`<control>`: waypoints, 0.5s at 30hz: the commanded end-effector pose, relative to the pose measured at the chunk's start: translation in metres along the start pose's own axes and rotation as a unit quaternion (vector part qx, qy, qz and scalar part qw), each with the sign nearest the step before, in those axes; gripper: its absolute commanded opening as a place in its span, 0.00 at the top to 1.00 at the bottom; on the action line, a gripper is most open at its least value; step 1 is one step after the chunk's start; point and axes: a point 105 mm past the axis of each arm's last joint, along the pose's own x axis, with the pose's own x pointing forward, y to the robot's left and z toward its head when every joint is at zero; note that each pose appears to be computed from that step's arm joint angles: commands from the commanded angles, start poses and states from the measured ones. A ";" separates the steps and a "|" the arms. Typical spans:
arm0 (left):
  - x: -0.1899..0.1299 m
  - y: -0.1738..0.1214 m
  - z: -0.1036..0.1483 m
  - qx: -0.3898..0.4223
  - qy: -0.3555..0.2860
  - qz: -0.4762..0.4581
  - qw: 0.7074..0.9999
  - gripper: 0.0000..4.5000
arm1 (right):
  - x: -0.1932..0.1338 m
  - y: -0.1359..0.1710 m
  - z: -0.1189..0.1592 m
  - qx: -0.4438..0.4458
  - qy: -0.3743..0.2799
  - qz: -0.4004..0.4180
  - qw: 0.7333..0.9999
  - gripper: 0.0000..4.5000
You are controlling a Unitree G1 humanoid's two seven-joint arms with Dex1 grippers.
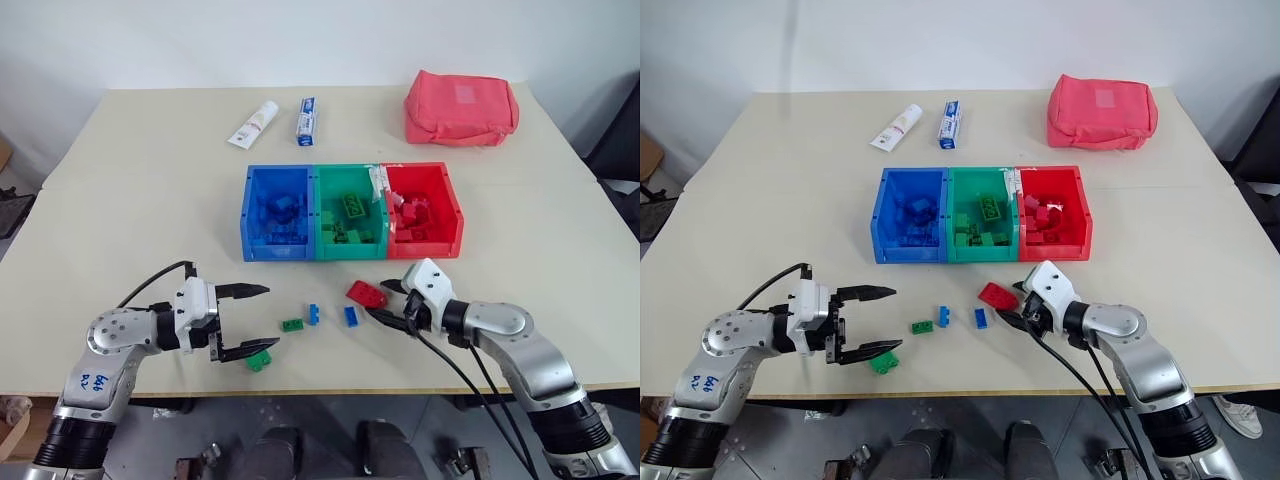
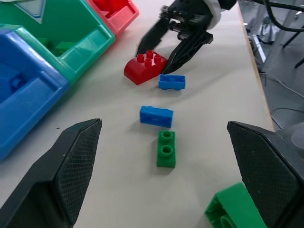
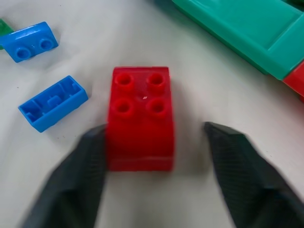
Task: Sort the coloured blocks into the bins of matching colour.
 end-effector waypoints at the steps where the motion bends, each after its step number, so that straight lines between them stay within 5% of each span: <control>1: 0.002 0.003 0.015 0.016 -0.032 0.015 0.999 0.00 | -0.010 -0.004 0.008 -0.003 -0.021 -0.001 1.000 0.59; 3: 0.004 0.007 0.021 0.007 -0.049 0.023 0.999 0.00 | -0.017 -0.011 0.014 -0.014 -0.034 -0.014 0.999 0.68; 10: 0.007 0.033 0.038 -0.017 -0.106 0.099 0.989 0.00 | -0.058 -0.044 0.061 -0.009 -0.141 -0.059 0.988 0.68; 15: 0.008 0.042 0.040 -0.020 -0.120 0.132 0.984 0.00 | -0.071 -0.098 0.080 -0.045 -0.146 -0.183 0.971 0.68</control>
